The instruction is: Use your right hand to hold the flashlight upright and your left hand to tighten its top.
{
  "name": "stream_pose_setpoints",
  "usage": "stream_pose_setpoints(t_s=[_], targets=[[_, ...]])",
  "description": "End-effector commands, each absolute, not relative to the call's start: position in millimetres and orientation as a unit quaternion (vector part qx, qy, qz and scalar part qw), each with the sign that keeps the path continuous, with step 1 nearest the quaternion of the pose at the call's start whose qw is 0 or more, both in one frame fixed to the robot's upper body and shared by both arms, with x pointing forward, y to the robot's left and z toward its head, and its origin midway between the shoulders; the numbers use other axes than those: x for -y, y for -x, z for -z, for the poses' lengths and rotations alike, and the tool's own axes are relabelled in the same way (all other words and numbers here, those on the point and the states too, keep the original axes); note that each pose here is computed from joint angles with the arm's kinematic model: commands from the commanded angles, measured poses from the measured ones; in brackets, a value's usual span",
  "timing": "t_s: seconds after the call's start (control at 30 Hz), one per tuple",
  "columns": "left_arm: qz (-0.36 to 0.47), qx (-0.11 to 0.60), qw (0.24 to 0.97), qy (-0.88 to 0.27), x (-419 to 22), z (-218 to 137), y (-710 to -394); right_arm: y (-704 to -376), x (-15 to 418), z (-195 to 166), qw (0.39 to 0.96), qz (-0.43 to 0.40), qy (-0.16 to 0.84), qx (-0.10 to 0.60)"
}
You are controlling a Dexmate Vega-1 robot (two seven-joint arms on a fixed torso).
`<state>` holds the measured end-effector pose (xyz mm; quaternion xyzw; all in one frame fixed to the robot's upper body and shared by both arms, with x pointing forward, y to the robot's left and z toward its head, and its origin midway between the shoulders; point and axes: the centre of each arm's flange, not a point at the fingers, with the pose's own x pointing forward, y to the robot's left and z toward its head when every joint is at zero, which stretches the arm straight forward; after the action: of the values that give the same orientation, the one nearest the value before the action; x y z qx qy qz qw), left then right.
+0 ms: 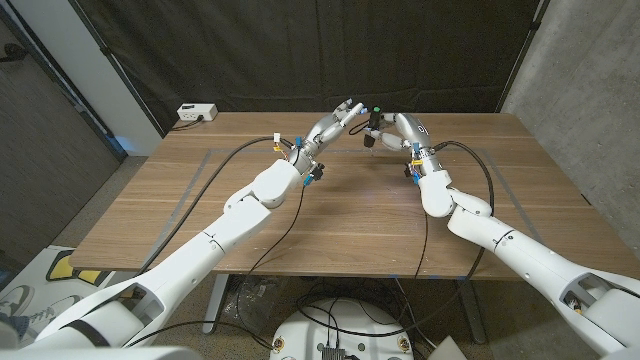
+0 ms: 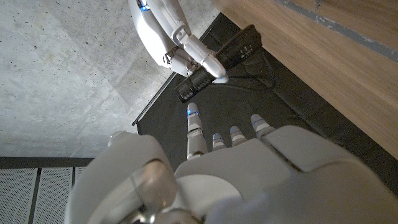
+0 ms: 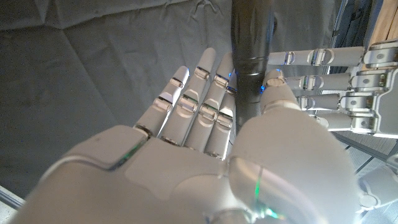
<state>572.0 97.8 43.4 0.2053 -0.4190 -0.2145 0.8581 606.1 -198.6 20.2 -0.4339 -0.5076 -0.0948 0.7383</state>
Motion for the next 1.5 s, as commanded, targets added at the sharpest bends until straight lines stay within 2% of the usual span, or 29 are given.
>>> stream_pose_setpoints(t_s=[0.03, 1.5], targets=[[0.224, 0.415, 0.857, -0.206, -93, -42, -574, -599, 200, -18, 0.735, 0.097, 0.433, 0.512], [0.277, 0.423, 0.833, -0.224, -43, -57, -583, -596, 210, -16, 0.733, 0.077, 0.434, 0.518]])
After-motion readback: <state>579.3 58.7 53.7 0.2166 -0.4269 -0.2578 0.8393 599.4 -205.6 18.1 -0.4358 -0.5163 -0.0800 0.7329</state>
